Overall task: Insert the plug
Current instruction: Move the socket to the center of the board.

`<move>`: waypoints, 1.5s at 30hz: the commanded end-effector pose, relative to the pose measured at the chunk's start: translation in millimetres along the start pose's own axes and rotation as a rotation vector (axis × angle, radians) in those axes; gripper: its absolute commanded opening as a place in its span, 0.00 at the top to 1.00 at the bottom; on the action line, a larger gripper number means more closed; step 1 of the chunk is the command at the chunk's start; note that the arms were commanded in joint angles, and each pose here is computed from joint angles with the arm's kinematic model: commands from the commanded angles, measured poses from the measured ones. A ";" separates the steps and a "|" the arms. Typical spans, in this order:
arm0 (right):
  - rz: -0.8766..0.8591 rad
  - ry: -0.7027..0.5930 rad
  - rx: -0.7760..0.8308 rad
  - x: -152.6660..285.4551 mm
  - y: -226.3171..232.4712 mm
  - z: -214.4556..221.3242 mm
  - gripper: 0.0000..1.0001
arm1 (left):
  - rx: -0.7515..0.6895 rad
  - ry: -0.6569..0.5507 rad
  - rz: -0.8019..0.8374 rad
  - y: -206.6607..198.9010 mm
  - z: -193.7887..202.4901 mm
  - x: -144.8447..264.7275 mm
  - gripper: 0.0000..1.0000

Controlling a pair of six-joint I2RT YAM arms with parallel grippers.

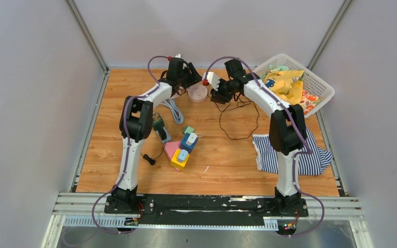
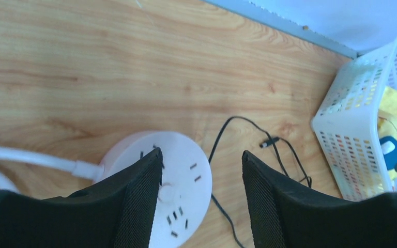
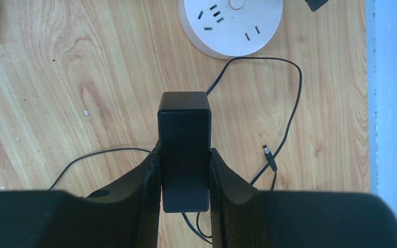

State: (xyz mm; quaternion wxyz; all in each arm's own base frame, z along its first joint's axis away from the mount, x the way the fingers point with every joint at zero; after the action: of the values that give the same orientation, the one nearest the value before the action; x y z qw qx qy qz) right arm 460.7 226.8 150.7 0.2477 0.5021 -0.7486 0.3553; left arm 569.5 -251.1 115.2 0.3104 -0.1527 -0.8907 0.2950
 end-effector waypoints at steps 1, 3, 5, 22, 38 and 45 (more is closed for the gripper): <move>0.059 -0.031 0.017 20.5 -15.2 -11.0 1.00 | 0.000 -0.003 -0.048 26.8 8.8 -28.7 0.43; 0.067 -0.036 0.012 23.8 -17.8 -10.6 1.00 | 0.004 0.023 -0.030 28.5 15.7 -34.9 0.47; 0.073 -0.034 0.009 25.4 -18.9 -9.2 1.00 | 0.013 0.046 -0.013 28.7 21.3 -37.9 0.47; 0.070 -0.090 0.018 33.4 -19.4 -16.8 1.00 | -0.004 0.314 0.203 -23.4 89.2 7.1 0.53; 0.034 -0.126 0.095 14.6 -11.6 -48.8 1.00 | -0.101 0.140 -0.015 -8.6 10.0 31.7 0.40; 0.029 -0.119 0.146 0.3 -16.8 -57.7 1.00 | -0.101 0.186 0.021 6.9 18.9 8.8 0.40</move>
State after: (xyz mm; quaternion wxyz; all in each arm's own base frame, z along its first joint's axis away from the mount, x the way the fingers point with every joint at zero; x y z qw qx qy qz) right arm 472.8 256.5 196.1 0.1672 0.5178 -0.7553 0.3654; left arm 546.6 -248.1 123.7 0.3644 -0.1906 -0.8774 0.2470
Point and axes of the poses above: each gripper's point midway between its finger pads, its own x axis back along the fingers, its own y axis along the line the jaws close on, z = x × y, the point moved 3 cm from there along x, back along the fingers, and after that the axes turned 2 degrees about -x, right-handed, at the moved point
